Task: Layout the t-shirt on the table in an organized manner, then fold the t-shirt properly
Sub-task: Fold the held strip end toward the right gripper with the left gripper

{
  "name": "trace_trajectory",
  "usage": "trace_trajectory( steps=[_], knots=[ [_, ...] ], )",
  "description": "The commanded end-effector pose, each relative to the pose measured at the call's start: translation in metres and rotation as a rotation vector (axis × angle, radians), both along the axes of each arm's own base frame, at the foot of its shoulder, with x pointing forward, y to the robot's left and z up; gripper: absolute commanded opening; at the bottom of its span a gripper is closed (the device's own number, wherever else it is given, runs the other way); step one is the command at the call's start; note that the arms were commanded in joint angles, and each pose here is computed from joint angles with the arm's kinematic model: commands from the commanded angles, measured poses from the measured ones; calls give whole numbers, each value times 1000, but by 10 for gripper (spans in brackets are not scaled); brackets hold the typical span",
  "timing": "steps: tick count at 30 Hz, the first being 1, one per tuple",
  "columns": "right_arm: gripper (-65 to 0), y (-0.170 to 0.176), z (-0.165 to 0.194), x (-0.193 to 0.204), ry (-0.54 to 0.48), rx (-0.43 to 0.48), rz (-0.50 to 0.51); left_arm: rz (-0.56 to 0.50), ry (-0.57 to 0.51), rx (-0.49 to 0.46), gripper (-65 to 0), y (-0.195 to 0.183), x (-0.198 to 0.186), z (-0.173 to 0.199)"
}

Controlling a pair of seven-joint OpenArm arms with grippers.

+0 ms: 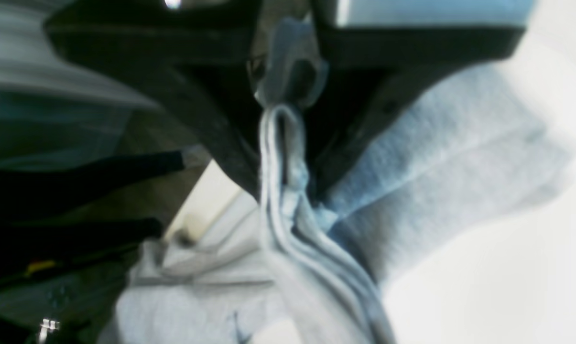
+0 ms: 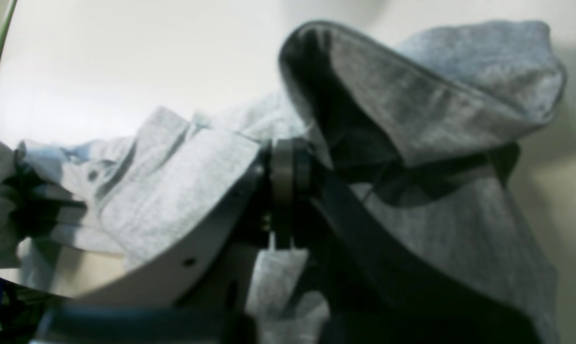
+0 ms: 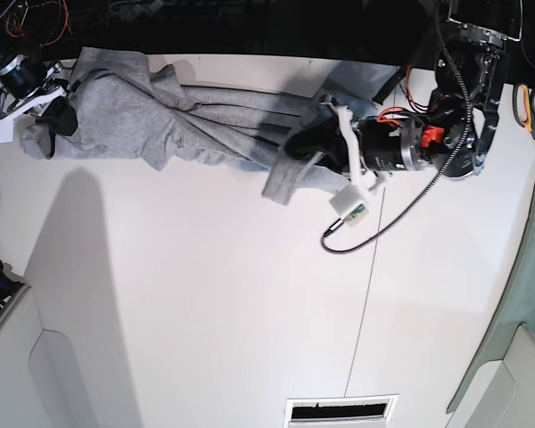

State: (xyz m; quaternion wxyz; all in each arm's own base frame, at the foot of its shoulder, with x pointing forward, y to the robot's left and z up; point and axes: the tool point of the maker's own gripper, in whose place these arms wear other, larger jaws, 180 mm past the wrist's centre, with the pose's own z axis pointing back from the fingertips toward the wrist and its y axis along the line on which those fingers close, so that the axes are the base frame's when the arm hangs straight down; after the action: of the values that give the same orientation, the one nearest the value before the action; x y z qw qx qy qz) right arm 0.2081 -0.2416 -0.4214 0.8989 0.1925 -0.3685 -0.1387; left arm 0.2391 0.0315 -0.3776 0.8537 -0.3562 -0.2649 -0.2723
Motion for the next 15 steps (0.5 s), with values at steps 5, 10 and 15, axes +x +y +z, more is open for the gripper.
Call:
trace_trajectory(
  steps=[5,10,15],
  knots=[
    [-650,-5,12,8,-48,-13,1,-29,-46,-53,-650,-47,3,2],
    [-600,-6,11,8,-44,-12,0,5,-60,-76,-528,-67,9,-6],
    [-344,-10,32,13,-82,12,12,11,-52,-153,-278,-87,9,6]
  ],
)
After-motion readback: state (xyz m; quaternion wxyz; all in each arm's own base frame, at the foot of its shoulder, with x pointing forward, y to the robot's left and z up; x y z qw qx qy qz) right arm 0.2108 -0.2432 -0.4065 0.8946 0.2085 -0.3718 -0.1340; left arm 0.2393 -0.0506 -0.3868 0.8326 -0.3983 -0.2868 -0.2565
